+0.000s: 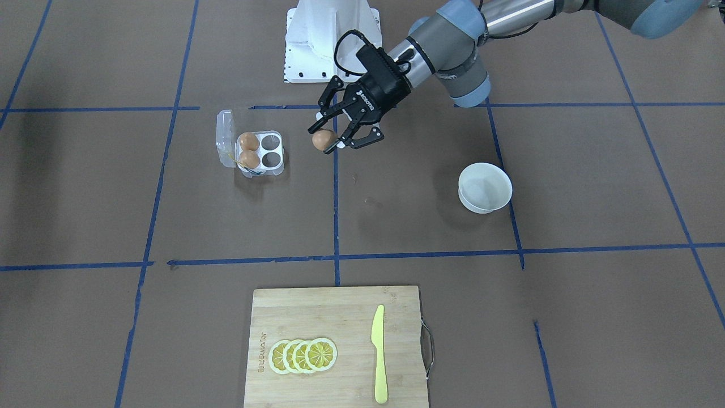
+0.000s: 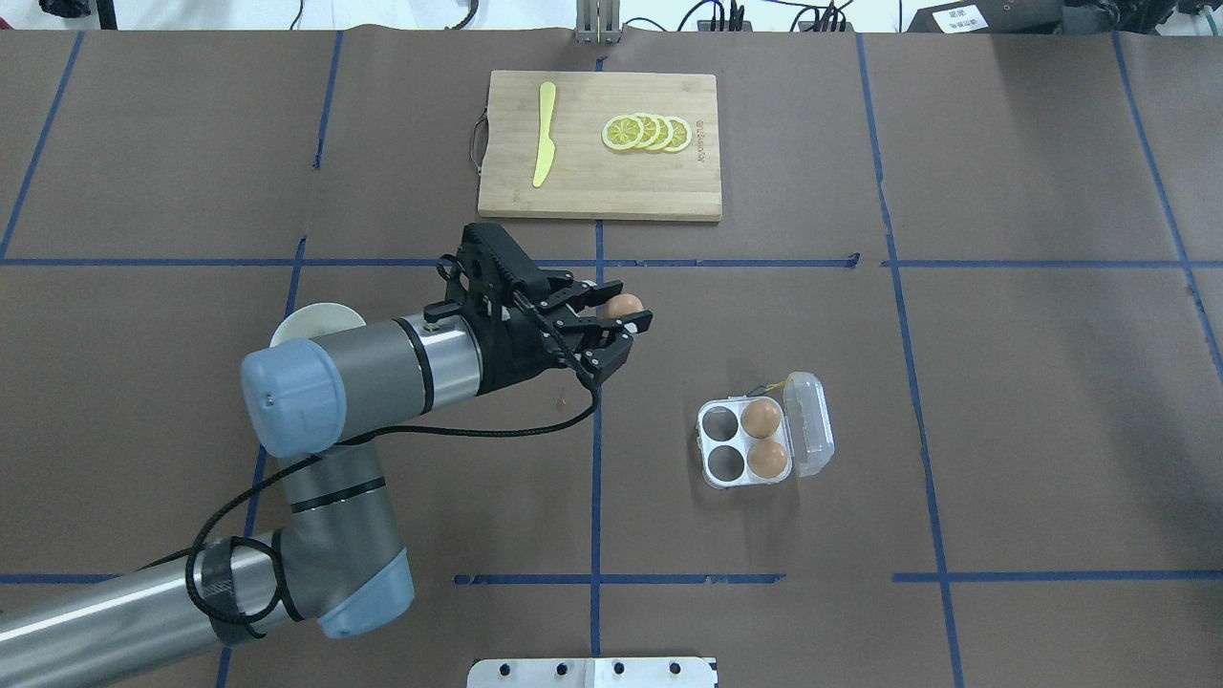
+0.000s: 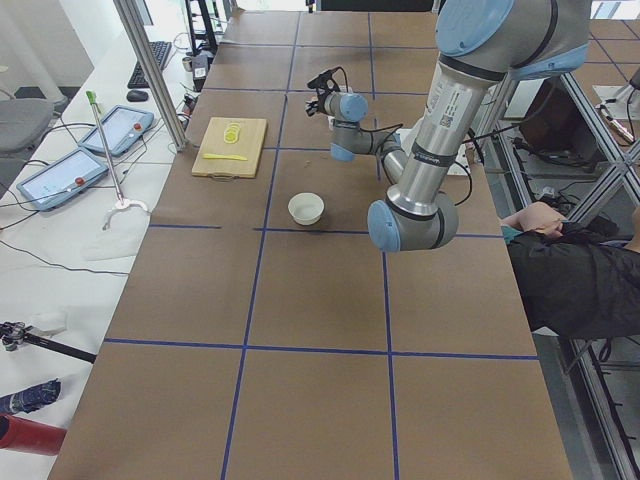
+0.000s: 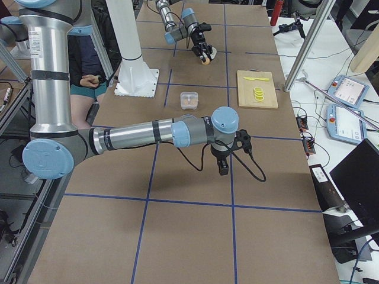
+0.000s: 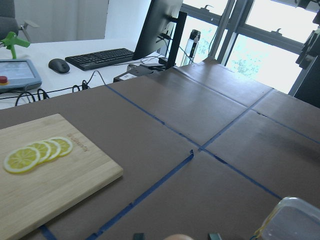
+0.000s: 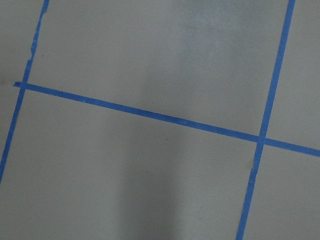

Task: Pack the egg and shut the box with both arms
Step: 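Lift the egg with the left gripper and carry it to the egg box, then lower the egg into an empty slot of the clear box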

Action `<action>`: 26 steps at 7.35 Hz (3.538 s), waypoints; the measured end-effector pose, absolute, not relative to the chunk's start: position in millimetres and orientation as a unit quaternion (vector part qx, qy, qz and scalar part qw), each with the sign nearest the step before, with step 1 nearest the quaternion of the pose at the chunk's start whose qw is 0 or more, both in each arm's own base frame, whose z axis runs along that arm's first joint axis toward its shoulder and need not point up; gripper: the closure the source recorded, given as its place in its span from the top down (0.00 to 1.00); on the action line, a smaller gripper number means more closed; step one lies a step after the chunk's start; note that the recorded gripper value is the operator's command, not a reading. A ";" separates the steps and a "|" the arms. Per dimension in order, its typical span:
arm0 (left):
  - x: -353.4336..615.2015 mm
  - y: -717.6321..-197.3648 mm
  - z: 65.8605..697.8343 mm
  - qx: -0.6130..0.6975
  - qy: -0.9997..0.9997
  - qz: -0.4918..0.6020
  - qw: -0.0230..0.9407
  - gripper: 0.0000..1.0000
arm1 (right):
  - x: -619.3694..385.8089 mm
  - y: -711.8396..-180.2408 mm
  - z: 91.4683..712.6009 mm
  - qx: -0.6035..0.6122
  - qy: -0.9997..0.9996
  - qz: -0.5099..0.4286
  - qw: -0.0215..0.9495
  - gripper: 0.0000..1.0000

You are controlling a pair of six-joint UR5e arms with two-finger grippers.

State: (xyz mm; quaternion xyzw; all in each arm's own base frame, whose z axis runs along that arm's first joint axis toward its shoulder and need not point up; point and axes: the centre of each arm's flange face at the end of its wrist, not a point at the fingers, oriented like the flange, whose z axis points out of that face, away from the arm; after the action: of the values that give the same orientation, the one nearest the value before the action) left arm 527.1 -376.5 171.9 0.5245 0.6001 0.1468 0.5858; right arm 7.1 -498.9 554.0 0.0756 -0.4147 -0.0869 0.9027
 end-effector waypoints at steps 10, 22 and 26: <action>665.8 -311.5 167.9 0.591 0.533 0.224 0.563 0.00 | 12.0 -498.1 555.6 0.076 -0.413 -0.082 0.904 1.00; 693.2 -287.0 167.7 0.576 0.539 0.235 0.568 0.69 | 15.6 -499.8 553.5 0.080 -0.413 -0.079 0.904 1.00; 692.5 -287.3 166.3 0.577 0.540 0.234 0.567 0.68 | 15.6 -500.1 553.0 0.080 -0.413 -0.079 0.904 1.00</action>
State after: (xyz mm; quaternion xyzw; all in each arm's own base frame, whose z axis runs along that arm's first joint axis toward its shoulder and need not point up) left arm 692.5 -287.3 166.3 0.5767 0.5399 0.2341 0.5667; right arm 15.6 -500.1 553.0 0.0798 -0.4127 -0.0794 0.9039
